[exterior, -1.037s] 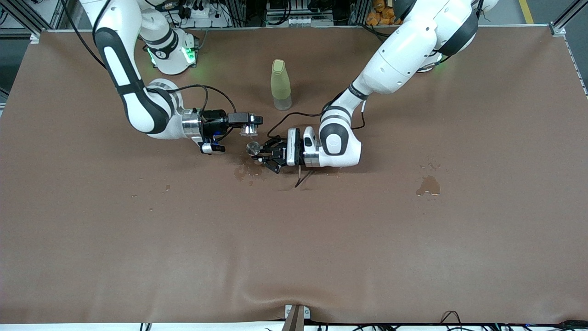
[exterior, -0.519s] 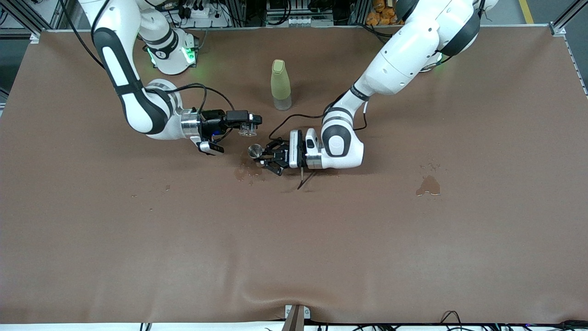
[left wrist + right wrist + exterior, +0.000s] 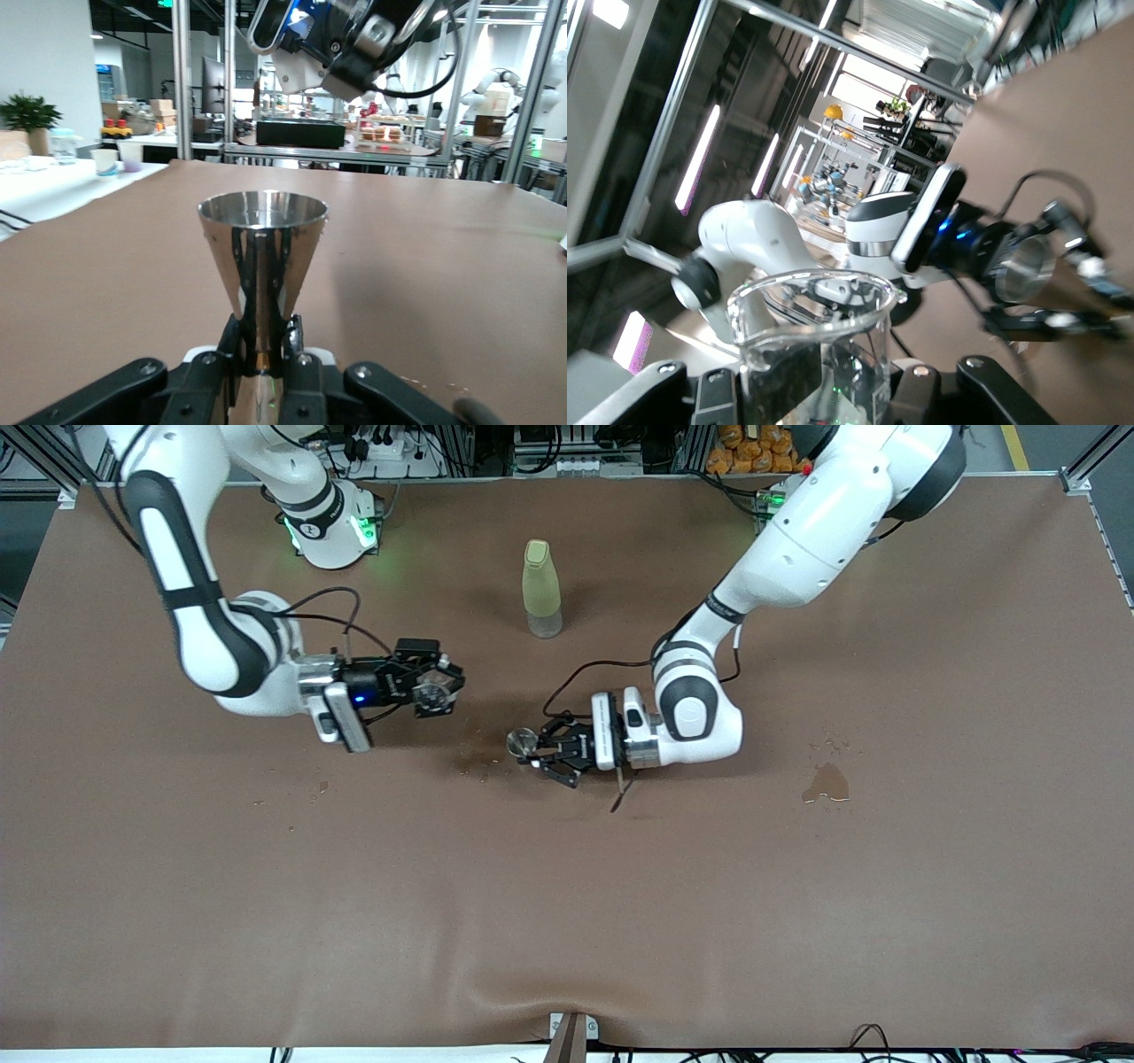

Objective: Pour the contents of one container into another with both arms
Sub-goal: 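Carry the jigger and beaker back apart to their original spots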

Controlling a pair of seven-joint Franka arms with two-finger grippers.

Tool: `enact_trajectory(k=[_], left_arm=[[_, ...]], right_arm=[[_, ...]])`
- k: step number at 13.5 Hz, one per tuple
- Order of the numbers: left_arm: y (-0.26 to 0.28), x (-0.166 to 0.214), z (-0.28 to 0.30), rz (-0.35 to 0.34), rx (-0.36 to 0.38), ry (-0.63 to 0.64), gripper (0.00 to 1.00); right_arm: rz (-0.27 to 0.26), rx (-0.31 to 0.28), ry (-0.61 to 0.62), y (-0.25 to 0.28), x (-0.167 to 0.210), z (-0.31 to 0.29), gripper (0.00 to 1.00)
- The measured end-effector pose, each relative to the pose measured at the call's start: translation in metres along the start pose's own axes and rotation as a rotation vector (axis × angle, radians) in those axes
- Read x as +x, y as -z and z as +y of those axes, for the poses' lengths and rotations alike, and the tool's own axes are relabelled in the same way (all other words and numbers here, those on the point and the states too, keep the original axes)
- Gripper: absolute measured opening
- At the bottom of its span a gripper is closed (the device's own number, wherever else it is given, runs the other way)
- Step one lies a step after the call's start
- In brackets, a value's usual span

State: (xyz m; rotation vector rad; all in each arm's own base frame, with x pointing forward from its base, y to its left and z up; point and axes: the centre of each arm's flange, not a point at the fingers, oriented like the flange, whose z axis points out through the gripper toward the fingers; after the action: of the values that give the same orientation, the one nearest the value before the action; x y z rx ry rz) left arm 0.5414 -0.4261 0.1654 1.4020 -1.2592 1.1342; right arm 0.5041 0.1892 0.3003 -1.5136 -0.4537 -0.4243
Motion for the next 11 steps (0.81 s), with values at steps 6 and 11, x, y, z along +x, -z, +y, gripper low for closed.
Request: enact_trajectory(k=[6, 11], left_arm=[[0.123, 0.042, -0.038, -0.013, -0.008, -0.113, 0.21], [0.274, 0.027, -0.069, 0.030, -0.112, -0.164, 0.21]], right_arm=[[-0.054, -0.059, 0.558, 0.079, 0.040, -0.003, 0.15], [-0.114, -0.094, 0.845, 0.178, 0.046, 0.005, 0.15]])
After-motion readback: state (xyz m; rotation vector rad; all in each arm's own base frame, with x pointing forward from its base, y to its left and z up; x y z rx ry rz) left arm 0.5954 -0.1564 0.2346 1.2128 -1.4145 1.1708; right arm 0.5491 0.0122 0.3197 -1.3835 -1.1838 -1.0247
